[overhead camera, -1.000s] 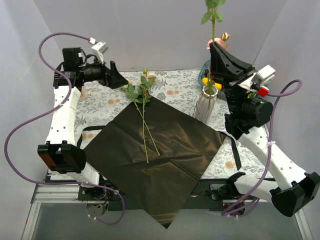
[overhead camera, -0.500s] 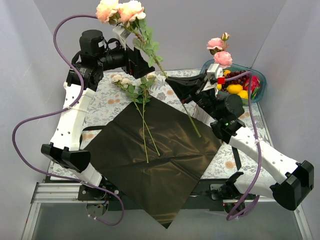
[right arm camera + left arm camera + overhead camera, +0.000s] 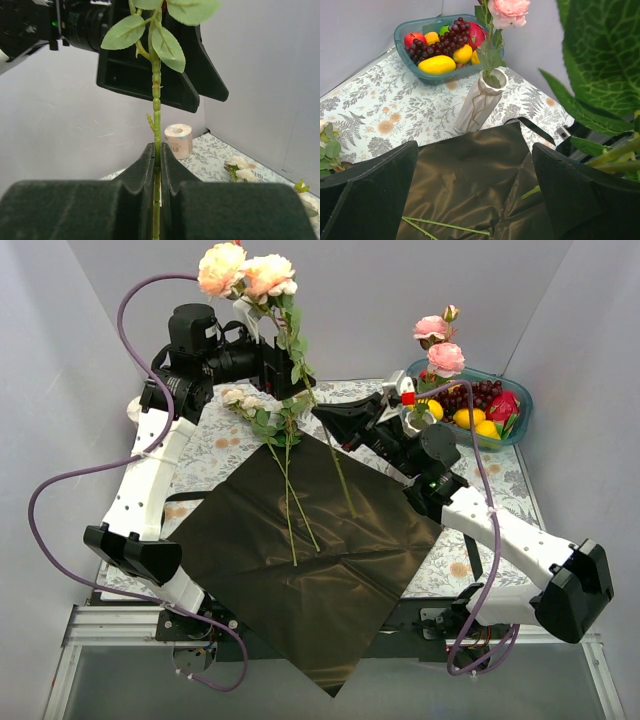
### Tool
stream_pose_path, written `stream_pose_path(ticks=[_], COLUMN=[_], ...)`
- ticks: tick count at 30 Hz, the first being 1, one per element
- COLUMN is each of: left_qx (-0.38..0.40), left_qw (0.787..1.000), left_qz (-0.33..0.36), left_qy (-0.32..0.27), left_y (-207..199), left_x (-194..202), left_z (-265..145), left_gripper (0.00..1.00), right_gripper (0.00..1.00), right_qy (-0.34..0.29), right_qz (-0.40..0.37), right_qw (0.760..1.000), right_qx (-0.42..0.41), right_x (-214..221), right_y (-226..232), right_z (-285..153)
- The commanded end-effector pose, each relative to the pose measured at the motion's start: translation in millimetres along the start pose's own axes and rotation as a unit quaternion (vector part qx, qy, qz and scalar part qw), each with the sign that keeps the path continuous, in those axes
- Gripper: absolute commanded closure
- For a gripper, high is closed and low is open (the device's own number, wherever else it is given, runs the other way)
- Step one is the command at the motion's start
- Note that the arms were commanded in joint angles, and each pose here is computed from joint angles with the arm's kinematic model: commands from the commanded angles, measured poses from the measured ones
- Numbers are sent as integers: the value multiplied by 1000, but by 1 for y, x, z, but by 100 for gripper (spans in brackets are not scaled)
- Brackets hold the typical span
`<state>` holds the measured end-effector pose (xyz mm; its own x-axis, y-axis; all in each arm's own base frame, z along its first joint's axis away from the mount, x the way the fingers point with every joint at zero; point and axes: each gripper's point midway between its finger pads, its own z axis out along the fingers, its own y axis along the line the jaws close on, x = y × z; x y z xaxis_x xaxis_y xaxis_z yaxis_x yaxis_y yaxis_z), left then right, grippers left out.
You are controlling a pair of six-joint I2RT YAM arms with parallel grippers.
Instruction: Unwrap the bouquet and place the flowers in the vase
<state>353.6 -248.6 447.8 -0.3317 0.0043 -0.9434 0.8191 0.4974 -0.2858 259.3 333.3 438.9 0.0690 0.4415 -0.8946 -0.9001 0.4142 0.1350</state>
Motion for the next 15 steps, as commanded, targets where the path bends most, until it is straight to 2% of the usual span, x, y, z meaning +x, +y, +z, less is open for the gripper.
stream_pose_path(ticks=[1,15], left_qx=[17,17], left_qw=[1000,1000], left_qz=[17,18], left_qy=[-13,-4], left_y=[-26,-26], left_x=[-11,-1], left_z=[-12,-12], left_gripper=[3,3], right_gripper=[99,99], right_qy=[-44,-88], right_qz=[-7,-14], right_qw=[999,996], right_qx=[-10,8], right_x=[-21,-47], right_y=[5,-1], right_z=[18,32])
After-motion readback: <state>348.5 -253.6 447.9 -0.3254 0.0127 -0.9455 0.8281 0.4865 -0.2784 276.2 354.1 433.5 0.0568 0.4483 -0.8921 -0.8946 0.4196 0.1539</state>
